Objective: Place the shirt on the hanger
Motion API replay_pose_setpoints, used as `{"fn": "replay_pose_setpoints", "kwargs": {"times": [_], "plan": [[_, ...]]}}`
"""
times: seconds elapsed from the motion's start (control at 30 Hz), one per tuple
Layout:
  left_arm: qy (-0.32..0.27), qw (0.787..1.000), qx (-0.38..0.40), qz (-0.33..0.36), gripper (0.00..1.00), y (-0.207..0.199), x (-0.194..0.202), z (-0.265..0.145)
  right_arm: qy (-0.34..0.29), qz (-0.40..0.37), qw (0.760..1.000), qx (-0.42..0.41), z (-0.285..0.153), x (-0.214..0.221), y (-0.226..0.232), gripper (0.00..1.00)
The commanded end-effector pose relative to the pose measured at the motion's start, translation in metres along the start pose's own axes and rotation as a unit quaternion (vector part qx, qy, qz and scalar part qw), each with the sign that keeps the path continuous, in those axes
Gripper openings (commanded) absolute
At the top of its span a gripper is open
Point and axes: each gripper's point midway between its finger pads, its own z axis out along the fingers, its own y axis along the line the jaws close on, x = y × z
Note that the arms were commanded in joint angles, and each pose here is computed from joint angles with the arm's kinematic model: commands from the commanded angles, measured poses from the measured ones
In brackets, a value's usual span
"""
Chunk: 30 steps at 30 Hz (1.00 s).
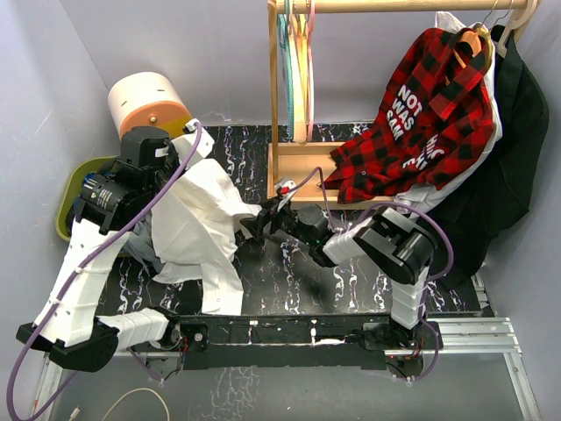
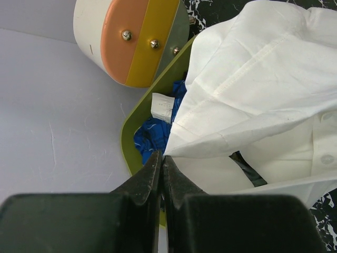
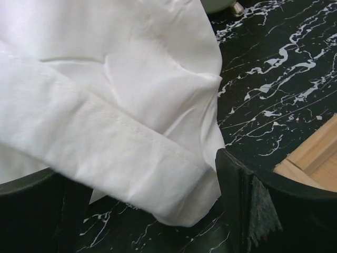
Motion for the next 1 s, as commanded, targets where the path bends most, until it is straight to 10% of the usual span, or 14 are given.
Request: {"fn": "replay_pose_setpoints", "kwargs": {"times": [0.0,0.17,0.63,0.97], "plan": [[0.000,1.000,-0.004,-0.009,0.00,0.002,0.004,-0.005,-0.028,-0.027,0.999,0.020,0.023,-0.012,-0.013,0.88],[-0.009,1.000,0.000,-0.013,0.00,0.006,0.002,-0.012,-0.044,-0.020,0.999,0.010,0.021,-0.034,-0.003,0.09],[-0.169,0.973,0.138,-0.080,0.00,0.006,-0.095,-0.050,-0.199,-0.160,0.953,0.166,-0.117,-0.348,0.032,0.08],[-0.409,0.899,0.049,-0.149,0.00,0.085,-0.174,-0.143,-0.264,-0.205,0.919,0.208,-0.196,-0.486,0.066,0.08]]}}
